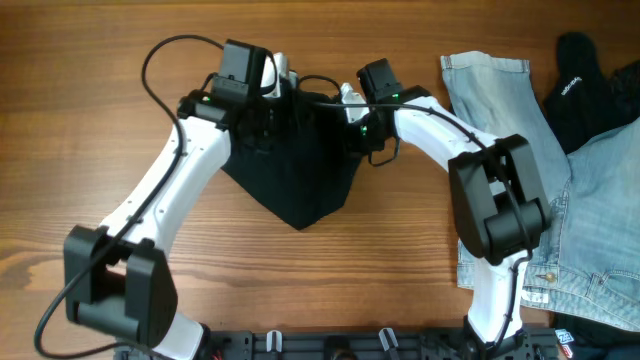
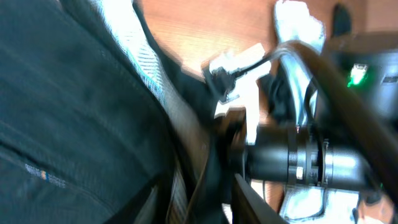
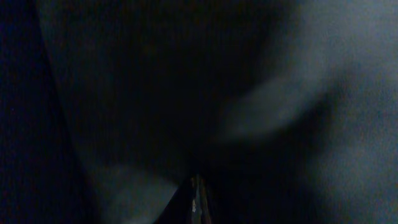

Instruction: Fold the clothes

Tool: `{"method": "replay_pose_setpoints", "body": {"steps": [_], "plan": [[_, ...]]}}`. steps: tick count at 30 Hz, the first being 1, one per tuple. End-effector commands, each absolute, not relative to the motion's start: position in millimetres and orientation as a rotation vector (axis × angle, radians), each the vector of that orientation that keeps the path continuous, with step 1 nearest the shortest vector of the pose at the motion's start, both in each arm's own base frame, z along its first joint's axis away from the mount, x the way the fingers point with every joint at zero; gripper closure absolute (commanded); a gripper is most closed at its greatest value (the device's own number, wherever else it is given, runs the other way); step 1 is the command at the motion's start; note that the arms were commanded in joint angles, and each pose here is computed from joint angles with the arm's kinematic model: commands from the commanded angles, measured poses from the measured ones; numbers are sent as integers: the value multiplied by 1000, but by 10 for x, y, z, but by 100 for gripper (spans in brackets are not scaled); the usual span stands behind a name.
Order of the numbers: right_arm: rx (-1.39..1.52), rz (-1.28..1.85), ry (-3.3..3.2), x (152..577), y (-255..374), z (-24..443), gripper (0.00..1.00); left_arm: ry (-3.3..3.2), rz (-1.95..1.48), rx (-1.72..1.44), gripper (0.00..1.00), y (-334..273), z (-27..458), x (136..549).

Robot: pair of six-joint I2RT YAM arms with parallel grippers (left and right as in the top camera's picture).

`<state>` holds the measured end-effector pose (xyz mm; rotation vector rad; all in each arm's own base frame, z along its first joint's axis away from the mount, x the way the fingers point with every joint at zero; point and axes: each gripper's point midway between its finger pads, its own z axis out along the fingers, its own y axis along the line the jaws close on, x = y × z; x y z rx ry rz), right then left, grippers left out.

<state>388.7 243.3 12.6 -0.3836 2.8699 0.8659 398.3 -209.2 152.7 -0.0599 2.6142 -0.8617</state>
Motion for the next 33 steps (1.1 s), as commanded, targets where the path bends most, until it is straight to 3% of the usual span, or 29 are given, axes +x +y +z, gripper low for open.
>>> {"method": "replay_pose_setpoints", "body": {"steps": [1,2,3,6,9,14,15,18,22,25,28,30,33], "plan": [[-198,753,2780,4280,1976,599,73,2493,-828,-76,53,-2030,1671,4293],[-136,682,2722,4425,1725,877,70,2445,-781,-123,48,-1856,1724,4446],[-68,607,2630,4557,1410,1267,68,2417,-723,-184,33,-1637,1729,4566],[-98,654,2525,4364,1232,1920,69,2415,-574,-393,24,-897,1487,4801],[-168,693,2637,4051,1396,1791,67,2508,-554,-477,2,-687,961,4852],[-162,710,2689,3930,1444,1743,62,2701,-673,-392,0,-919,105,4710],[-237,783,2668,3882,1552,1785,67,2737,-714,-379,5,-1026,-18,4646],[-421,855,2618,3785,1829,1830,76,2796,-714,-313,49,-1187,-107,4515],[-589,879,2593,3786,2222,1558,86,2834,-719,-287,93,-1315,-127,4416],[-599,944,2718,3763,2351,992,87,2869,-714,-304,96,-1304,-153,4339],[-283,467,2911,4125,1782,185,91,2888,-762,-306,96,-1351,-142,4276],[-128,236,2891,4367,1451,-29,90,2899,-831,-301,96,-1423,-114,4225],[-79,250,2816,4597,1393,-55,76,2950,-830,-298,96,-1482,-137,4098]]}}
